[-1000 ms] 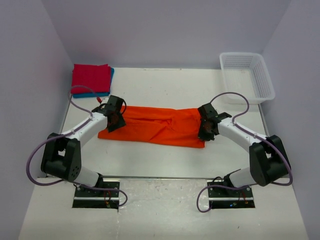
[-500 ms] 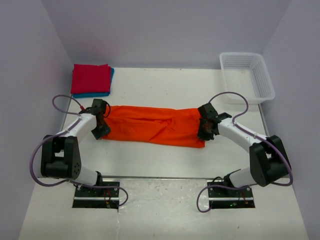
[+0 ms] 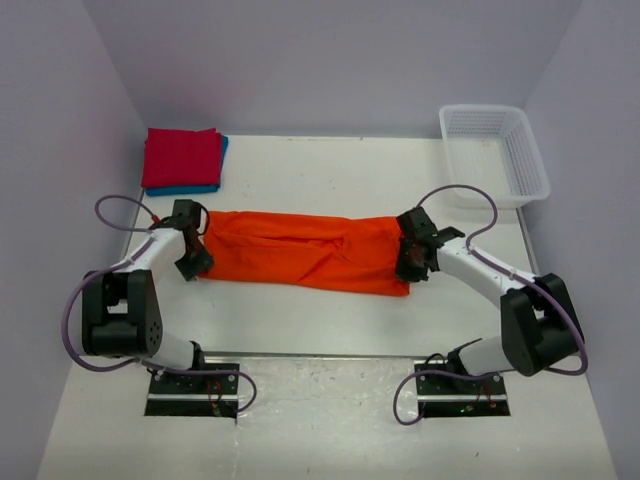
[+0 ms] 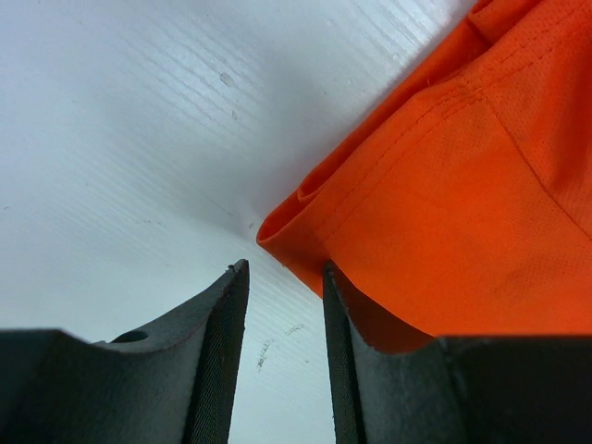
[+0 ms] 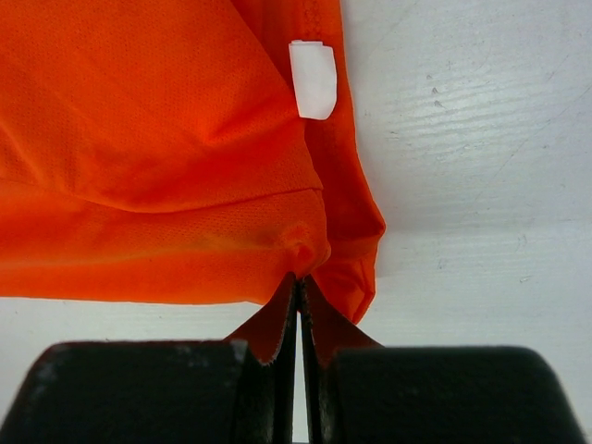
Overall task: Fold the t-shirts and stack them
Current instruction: Fold the other side of the tshirt into a rectangle
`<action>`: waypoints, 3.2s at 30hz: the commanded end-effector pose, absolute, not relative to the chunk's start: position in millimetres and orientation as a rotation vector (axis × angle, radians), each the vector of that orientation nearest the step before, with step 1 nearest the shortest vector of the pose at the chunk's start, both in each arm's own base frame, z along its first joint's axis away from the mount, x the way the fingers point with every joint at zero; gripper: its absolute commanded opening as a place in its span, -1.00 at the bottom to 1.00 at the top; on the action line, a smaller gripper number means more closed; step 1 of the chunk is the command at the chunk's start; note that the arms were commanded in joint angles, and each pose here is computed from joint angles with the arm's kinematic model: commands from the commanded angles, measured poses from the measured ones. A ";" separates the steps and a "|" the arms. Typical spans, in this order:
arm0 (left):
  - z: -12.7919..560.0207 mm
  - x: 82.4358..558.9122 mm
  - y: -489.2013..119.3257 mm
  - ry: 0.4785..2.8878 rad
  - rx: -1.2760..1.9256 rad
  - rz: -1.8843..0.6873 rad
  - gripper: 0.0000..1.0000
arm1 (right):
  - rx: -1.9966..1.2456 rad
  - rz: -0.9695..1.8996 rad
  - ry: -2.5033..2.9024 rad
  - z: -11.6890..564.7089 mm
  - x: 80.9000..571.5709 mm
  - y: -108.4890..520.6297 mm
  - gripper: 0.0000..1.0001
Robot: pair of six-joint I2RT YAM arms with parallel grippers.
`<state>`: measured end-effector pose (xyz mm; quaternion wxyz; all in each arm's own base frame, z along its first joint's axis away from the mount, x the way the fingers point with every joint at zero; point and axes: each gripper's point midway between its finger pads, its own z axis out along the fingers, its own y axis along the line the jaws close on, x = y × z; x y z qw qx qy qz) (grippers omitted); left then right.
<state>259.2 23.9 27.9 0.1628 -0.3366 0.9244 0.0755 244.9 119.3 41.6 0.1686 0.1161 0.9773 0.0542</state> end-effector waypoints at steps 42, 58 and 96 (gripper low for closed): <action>26.0 253.8 65.4 2.559 -1.142 0.268 -1.00 | 0.536 -0.088 2.740 36.9 242.5 83.5 -1.00; 37.4 258.5 54.4 2.543 -1.105 0.143 -0.75 | 0.412 0.052 2.709 52.0 252.6 98.8 -0.73; 90.7 340.2 2.2 2.443 -0.811 0.031 0.09 | 0.011 0.235 2.820 48.6 385.1 181.1 -0.19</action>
